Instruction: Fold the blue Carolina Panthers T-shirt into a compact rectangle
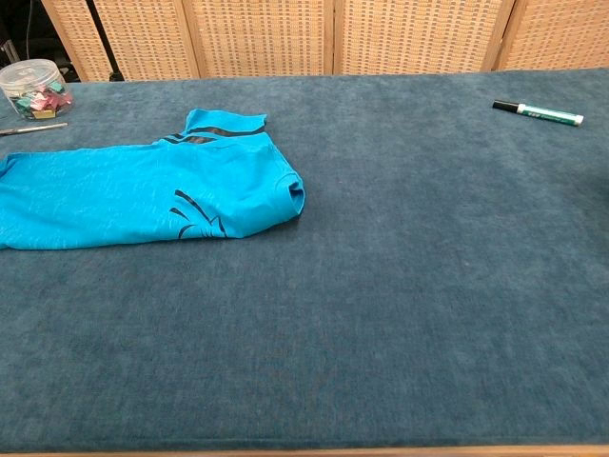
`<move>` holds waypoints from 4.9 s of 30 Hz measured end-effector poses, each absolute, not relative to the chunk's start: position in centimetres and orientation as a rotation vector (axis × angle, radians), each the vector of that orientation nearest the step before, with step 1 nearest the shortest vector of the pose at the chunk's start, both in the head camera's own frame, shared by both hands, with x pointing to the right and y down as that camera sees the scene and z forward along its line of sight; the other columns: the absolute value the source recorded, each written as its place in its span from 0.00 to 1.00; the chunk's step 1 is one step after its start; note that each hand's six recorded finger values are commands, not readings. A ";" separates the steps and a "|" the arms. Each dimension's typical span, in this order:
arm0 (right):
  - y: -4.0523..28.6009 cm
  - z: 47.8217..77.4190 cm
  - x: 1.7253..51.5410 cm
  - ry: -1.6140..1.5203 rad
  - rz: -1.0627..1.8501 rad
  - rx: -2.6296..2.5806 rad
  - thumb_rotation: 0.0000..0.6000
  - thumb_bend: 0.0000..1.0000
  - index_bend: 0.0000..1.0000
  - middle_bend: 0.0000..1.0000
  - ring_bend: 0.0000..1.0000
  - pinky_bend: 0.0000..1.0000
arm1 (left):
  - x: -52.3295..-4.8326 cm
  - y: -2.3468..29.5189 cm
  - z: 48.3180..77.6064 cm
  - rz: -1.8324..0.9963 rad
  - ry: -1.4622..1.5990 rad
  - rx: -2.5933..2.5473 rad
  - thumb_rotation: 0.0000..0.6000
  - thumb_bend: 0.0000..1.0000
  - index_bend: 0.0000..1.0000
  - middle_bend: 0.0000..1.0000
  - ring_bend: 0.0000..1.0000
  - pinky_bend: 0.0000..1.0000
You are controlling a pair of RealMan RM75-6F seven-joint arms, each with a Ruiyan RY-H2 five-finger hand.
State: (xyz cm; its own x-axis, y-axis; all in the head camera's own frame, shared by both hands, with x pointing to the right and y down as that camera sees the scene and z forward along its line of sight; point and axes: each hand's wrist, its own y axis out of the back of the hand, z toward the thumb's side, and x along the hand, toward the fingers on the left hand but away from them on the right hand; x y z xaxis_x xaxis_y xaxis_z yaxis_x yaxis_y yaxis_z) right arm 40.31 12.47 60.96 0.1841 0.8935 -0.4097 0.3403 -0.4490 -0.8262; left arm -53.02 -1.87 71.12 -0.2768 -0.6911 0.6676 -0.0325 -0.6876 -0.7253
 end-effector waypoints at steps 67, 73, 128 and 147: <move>11.8 59.8 41.8 -1.245 1.201 -1.965 1.00 0.00 0.00 0.00 0.00 0.00 | -16.5 -3.9 74.2 -1.470 0.635 -1.708 1.00 0.67 0.79 0.00 0.00 0.00; 11.7 59.8 41.9 -1.248 1.205 -1.966 1.00 0.00 0.00 0.00 0.00 0.00 | -15.3 -3.4 74.8 -1.438 0.619 -1.725 1.00 0.66 0.79 0.00 0.00 0.00; 12.5 60.3 40.5 -1.175 1.205 -1.972 1.00 0.00 0.00 0.00 0.00 0.00 | -31.8 -1.8 71.5 -1.437 1.011 -1.912 1.00 0.00 0.19 0.00 0.00 0.00; 12.5 60.3 40.5 -1.177 1.204 -1.974 1.00 0.00 0.00 0.00 0.00 0.00 | -34.1 2.0 75.6 -1.488 1.023 -1.970 1.00 0.10 0.35 0.00 0.00 0.00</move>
State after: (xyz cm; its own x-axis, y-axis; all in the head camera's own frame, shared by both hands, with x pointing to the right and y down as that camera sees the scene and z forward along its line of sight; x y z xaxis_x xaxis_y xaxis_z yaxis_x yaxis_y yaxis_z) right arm 40.54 12.45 60.32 0.2193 0.8814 -0.4185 0.3981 -0.4724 -0.7863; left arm -34.14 2.00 75.64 0.1362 -0.7859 0.6031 -0.2820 -0.6144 -0.7369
